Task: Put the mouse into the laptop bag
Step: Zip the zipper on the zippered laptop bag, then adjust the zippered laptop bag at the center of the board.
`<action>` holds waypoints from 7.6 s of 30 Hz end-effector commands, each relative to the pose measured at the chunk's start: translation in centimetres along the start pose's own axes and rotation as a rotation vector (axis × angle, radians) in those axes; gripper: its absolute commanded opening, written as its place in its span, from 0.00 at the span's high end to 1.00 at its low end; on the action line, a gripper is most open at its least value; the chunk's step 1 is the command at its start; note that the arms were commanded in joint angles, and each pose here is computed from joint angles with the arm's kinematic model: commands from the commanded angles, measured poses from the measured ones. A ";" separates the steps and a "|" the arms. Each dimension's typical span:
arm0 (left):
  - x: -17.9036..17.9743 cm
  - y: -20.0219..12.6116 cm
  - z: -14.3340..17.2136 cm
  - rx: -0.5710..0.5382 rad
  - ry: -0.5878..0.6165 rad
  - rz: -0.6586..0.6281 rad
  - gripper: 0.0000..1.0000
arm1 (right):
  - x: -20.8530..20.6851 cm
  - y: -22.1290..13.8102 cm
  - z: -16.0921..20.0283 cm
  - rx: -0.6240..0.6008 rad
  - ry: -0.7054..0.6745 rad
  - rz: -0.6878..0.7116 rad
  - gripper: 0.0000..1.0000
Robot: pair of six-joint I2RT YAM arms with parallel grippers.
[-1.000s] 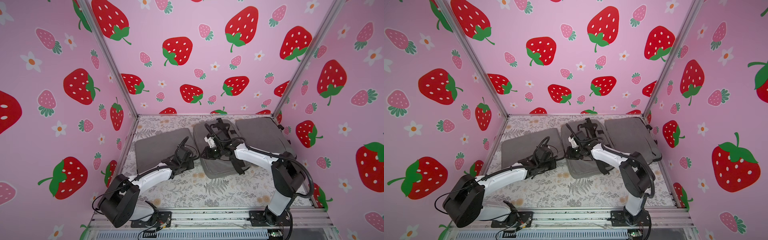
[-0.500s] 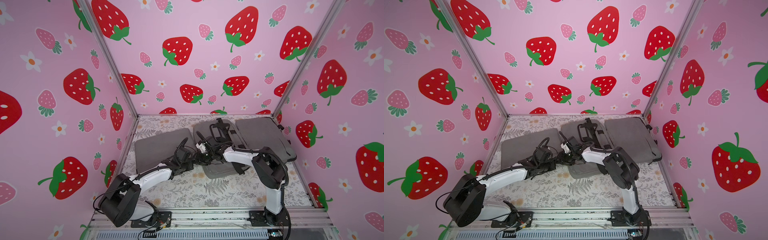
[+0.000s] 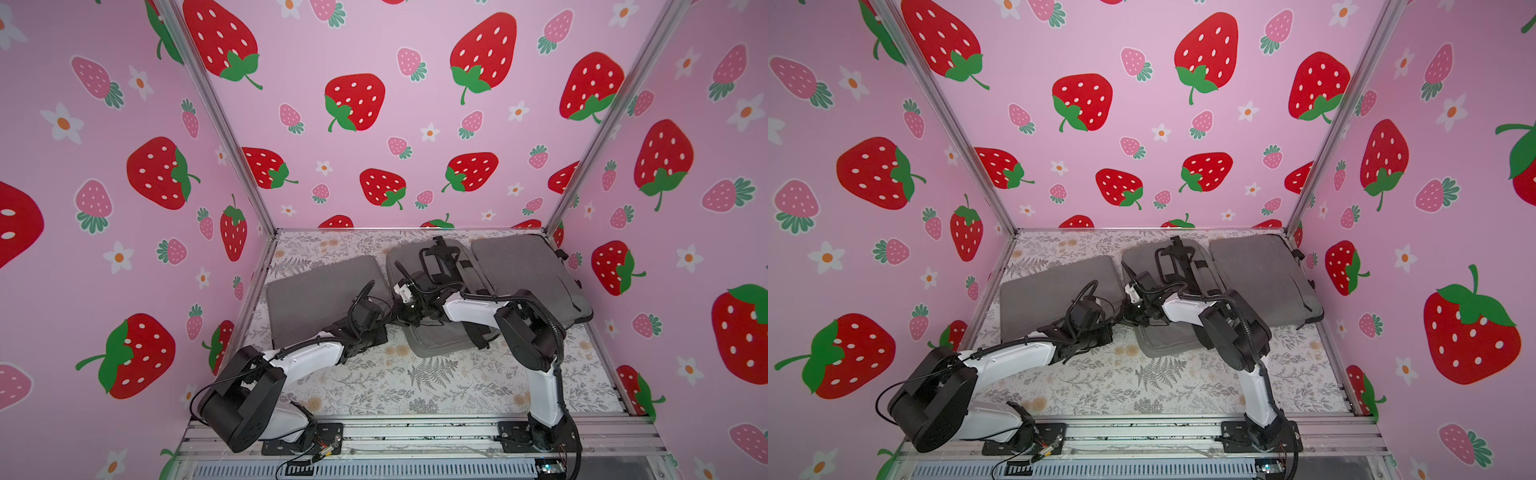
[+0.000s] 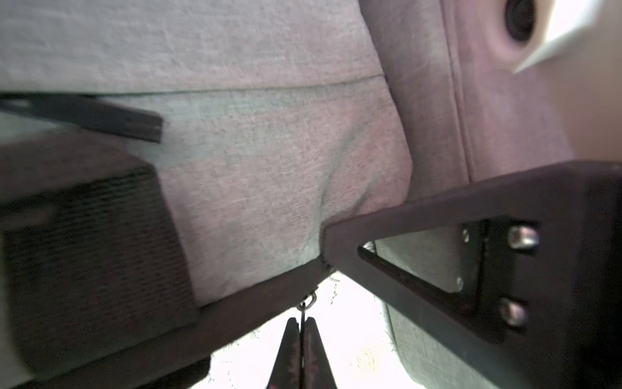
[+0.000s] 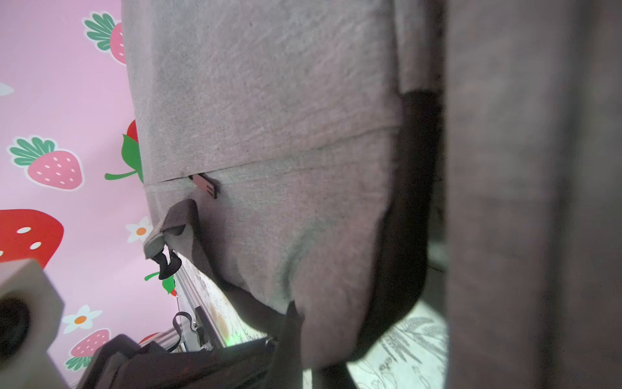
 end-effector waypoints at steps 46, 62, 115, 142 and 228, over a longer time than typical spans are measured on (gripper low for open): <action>2.6 -2.5 5.4 0.123 -0.096 -0.024 1.00 | 7.4 -7.1 -10.4 -0.179 -0.409 0.176 0.50; 2.6 -4.4 4.7 0.080 -0.086 -0.036 1.00 | 5.3 0.4 3.7 0.063 -0.346 -0.036 0.38; 1.6 -3.2 6.2 0.090 -0.086 -0.031 1.00 | 1.9 3.0 6.7 0.306 -0.229 0.029 0.44; 9.0 -5.2 10.5 0.120 -0.190 -0.343 1.00 | -3.7 -3.8 2.4 0.445 -0.155 0.022 1.00; -3.9 -1.6 -17.1 -0.082 -0.014 0.059 0.18 | -18.4 -22.0 -17.5 -0.324 -0.058 1.208 0.38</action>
Point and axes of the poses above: each gripper's point midway between its finger pads, its own y axis out along the fingers, its own x axis along the line the jaws close on, z = x × y, the point moved 7 cm from there along -y, back along the fingers, and after that the axes turned 15 degrees about y, right-handed, at the moved point
